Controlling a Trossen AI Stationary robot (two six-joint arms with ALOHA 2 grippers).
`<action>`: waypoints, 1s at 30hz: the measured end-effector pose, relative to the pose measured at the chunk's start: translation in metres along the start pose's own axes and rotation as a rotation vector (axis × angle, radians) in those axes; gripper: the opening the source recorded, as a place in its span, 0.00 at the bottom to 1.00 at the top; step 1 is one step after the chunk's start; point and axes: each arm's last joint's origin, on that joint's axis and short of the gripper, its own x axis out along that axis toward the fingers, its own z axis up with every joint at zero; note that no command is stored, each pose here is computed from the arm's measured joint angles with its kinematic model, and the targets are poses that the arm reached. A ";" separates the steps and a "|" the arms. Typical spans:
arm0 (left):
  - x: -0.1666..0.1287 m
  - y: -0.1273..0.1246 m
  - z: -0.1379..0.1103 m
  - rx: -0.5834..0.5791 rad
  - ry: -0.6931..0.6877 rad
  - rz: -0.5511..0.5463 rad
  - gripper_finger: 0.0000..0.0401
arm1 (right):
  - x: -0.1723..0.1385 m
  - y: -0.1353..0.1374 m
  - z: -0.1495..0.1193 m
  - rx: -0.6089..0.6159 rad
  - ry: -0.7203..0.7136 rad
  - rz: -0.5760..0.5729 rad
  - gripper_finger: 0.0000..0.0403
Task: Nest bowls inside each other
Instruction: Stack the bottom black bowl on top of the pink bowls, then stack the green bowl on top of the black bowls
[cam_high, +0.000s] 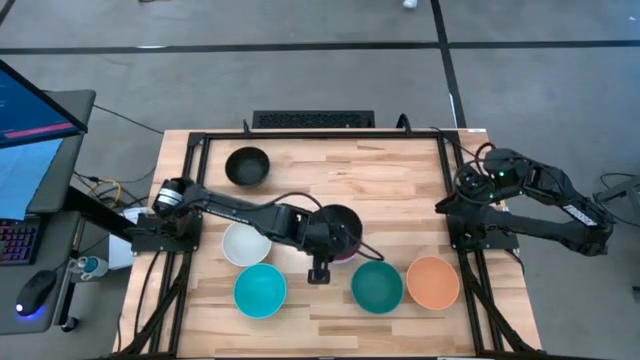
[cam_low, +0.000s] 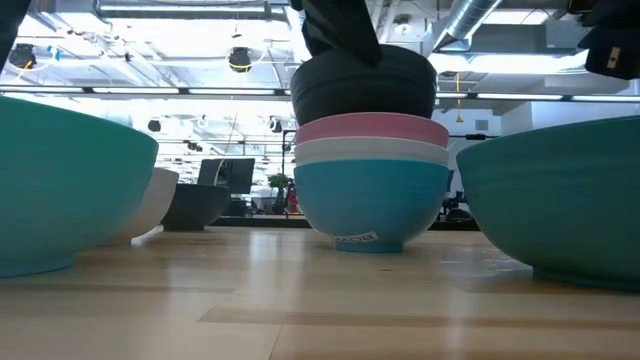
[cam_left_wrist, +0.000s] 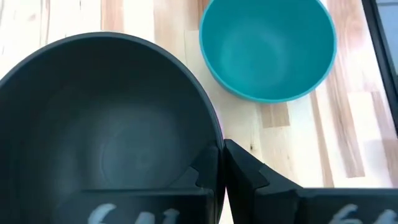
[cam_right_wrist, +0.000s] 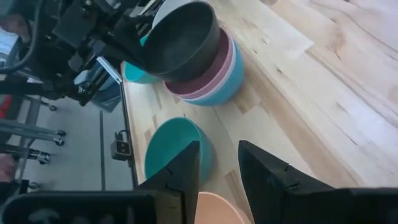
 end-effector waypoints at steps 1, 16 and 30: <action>0.000 -0.001 0.000 -0.003 -0.004 0.007 0.00 | 0.000 0.000 0.000 0.006 0.000 -0.001 0.33; 0.017 -0.005 -0.003 -0.045 -0.031 0.014 0.09 | 0.000 -0.001 0.000 0.007 -0.009 -0.021 0.33; 0.006 -0.025 -0.001 -0.072 -0.082 0.044 0.29 | -0.002 0.003 -0.004 -0.133 0.039 0.115 0.34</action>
